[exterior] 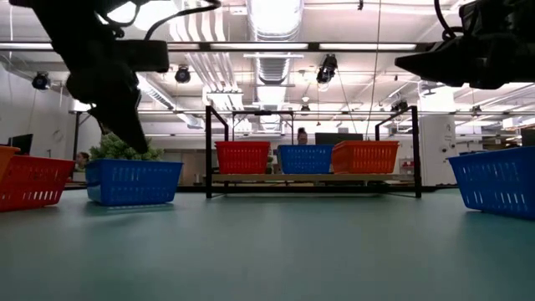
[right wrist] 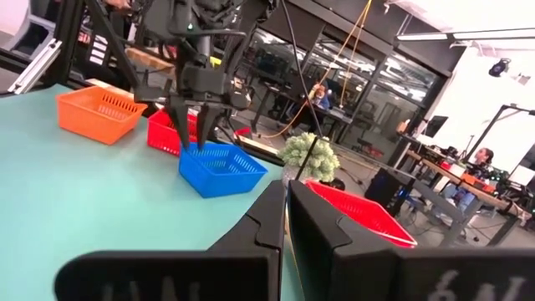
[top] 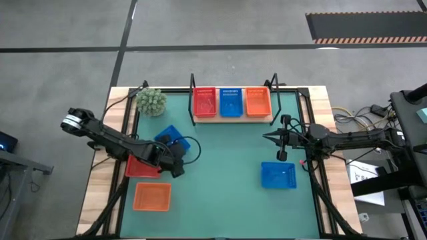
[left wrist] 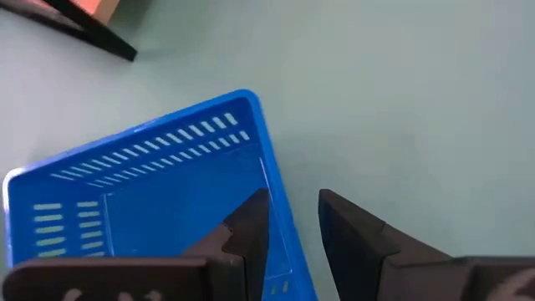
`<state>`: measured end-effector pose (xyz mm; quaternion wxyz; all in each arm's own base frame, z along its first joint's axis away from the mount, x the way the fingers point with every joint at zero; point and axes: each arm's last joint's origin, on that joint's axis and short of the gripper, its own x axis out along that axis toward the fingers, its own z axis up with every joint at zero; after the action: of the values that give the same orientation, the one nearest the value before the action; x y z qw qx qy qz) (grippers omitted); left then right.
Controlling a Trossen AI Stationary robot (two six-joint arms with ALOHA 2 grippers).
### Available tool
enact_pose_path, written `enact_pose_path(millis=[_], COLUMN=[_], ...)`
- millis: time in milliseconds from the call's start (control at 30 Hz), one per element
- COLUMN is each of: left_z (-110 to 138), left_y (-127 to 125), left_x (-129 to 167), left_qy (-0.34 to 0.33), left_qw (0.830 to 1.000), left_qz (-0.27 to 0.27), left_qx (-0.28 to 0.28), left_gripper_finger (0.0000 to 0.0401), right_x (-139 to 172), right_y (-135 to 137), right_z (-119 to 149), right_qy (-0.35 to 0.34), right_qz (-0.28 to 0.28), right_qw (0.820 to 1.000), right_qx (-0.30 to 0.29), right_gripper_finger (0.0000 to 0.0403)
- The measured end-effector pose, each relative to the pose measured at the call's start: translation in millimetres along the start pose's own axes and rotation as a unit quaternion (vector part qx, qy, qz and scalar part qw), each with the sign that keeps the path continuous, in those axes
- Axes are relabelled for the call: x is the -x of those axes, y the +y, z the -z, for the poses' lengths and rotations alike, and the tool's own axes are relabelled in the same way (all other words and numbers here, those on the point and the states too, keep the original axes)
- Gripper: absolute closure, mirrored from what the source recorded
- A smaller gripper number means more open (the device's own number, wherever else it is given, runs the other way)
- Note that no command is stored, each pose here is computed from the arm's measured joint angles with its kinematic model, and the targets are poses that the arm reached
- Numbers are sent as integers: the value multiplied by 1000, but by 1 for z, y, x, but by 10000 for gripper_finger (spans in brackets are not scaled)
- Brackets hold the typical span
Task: Stack baskets on shelf by color
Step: Stack the left blue bin on top of the blue bin on the shelf
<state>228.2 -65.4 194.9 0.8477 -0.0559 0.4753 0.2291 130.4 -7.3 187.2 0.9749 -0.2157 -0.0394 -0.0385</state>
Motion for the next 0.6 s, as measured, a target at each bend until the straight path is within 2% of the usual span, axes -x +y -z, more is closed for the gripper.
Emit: enact_pose_path(millis=[133,467,600], left_z=[8,23,29], left_y=[3,4,7], left_x=[-7,-23,-28], left_qy=[-2,-24,-15], left_qw=[1000,998,998], left_qz=[-16,-1,-7], left_qx=[20,52,63], left_gripper_finger=[311,312,330], right_x=[0,0,0], right_y=[0,0,0], right_z=[0,0,0], right_qy=[1,1,1], right_qz=[-1,-1,-1], right_qw=[1000,1000,1000], right_qx=[-2,-3,-4], right_gripper_finger=[392,392,392])
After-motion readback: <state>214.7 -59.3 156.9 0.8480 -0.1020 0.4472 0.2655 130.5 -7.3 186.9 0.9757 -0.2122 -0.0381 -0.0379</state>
